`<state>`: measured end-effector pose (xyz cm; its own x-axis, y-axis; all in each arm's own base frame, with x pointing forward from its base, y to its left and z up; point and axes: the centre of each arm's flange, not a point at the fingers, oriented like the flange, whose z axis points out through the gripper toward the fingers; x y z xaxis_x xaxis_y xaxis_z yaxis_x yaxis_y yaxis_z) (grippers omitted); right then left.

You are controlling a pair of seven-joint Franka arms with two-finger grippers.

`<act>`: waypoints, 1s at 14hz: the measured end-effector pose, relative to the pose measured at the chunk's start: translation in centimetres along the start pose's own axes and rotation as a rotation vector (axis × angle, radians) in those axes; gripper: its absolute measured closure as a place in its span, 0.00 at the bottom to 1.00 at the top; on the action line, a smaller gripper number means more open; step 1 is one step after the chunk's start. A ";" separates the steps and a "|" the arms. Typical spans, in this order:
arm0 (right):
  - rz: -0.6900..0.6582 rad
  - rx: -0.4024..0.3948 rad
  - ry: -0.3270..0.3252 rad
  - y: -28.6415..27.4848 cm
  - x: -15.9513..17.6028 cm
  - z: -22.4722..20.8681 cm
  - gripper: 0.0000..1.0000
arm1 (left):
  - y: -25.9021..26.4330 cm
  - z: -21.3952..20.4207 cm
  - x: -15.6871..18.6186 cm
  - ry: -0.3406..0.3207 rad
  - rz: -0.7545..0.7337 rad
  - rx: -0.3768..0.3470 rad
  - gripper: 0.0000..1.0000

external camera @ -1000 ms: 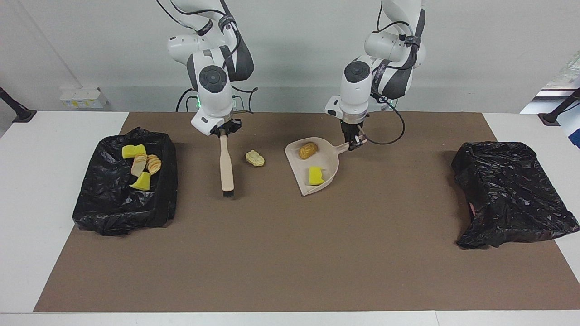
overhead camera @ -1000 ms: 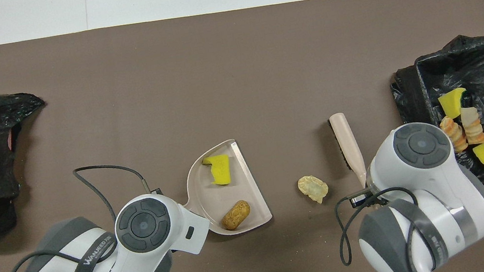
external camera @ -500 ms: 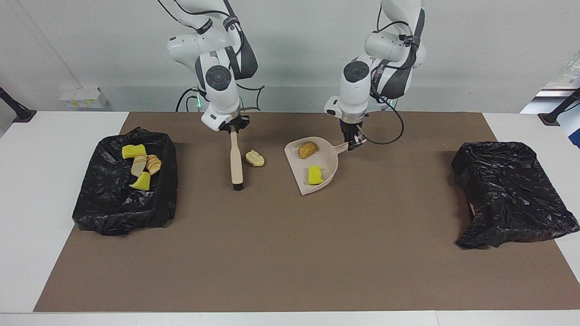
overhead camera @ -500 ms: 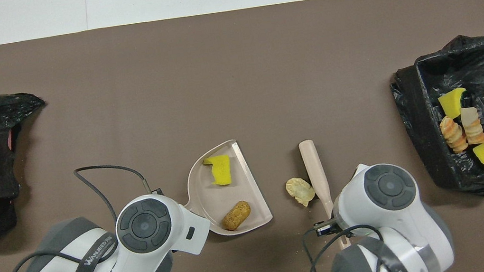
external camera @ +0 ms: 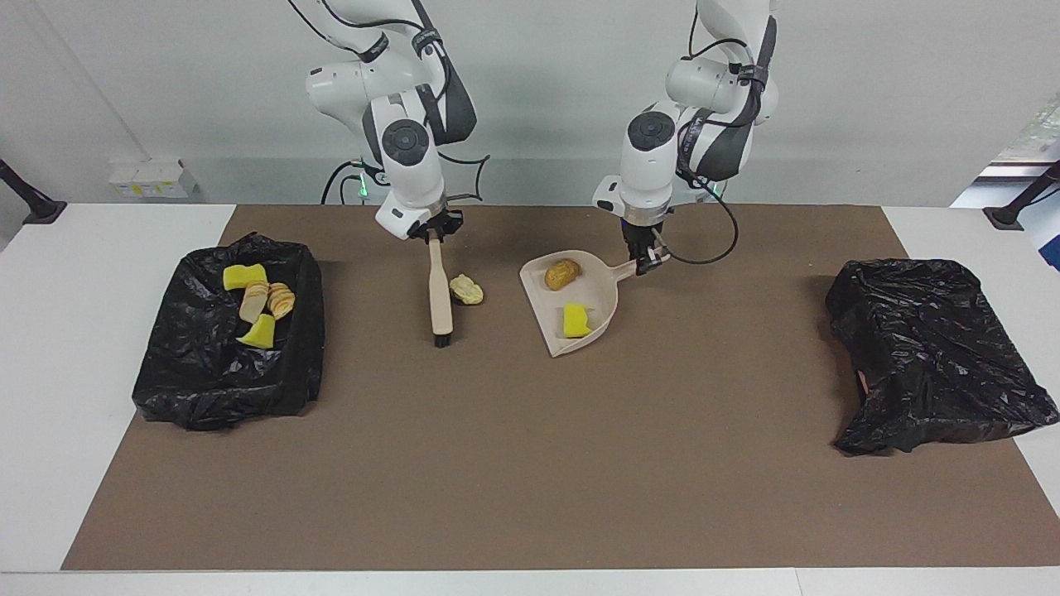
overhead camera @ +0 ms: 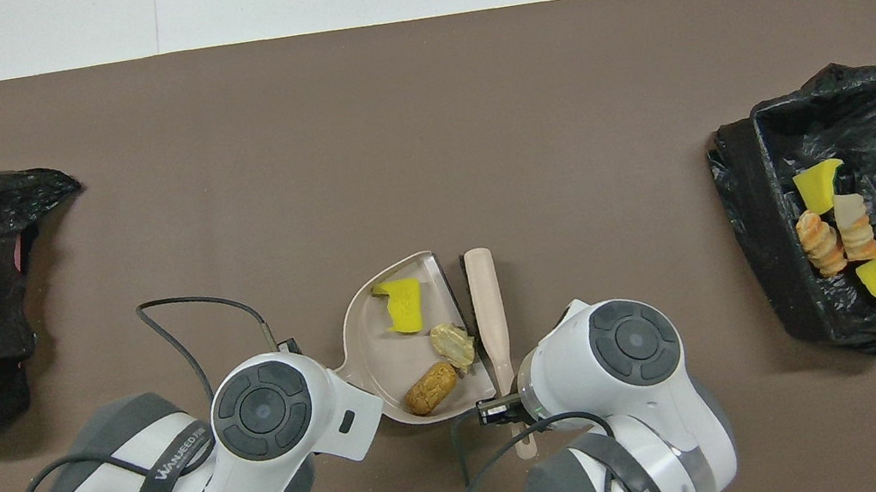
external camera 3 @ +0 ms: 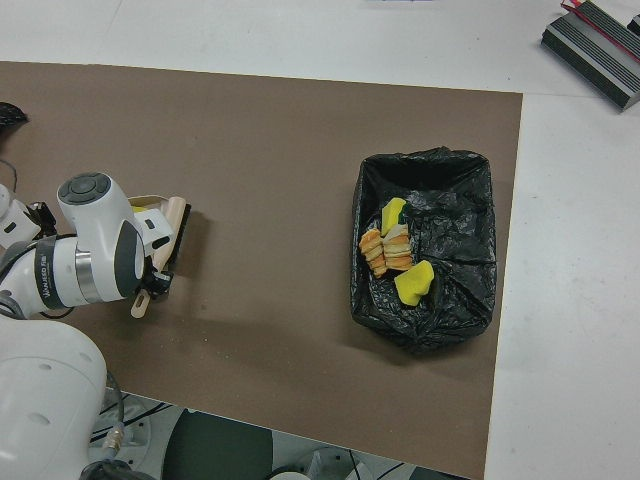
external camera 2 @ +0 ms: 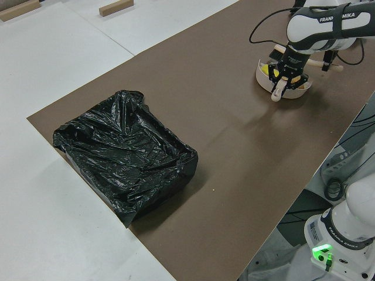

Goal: Sweep and dump trash in bin
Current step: 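Sweep the bread chunk into the dustpan with the right gripper, then carry the loaded dustpan with the left gripper toward the farther bag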

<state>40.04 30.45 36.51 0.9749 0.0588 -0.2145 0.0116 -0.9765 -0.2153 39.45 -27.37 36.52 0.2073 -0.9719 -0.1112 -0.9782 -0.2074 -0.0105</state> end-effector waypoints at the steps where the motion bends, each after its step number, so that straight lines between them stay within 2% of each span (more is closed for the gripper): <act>1: 0.001 0.009 0.009 -0.7 0.5 -0.5 0.74 | 0.0 0.0 0.0 0.001 0.002 0.001 0.69; 3: -0.004 0.025 0.026 -1.8 1.3 -1.6 0.74 | -0.1 -0.1 0.2 0.009 0.004 0.008 0.69; 6: -0.013 0.026 0.025 -2.3 1.7 -3.2 0.74 | -1.2 -0.1 0.2 0.056 -0.013 0.044 0.69; 10: -0.065 -0.089 0.048 -2.0 1.8 -5.2 0.74 | -5.0 0.7 -2.0 0.111 -0.032 0.024 0.69; 14: -0.013 -0.113 0.047 -2.0 0.9 -5.1 0.74 | -10.2 0.5 -5.0 0.143 -0.059 0.017 0.69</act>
<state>42.03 31.41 41.66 0.9839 0.0646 -0.1664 0.0468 -0.9930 -0.1087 48.41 -20.35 36.73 0.2632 -0.9642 0.0330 -0.9640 -0.2642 -0.0298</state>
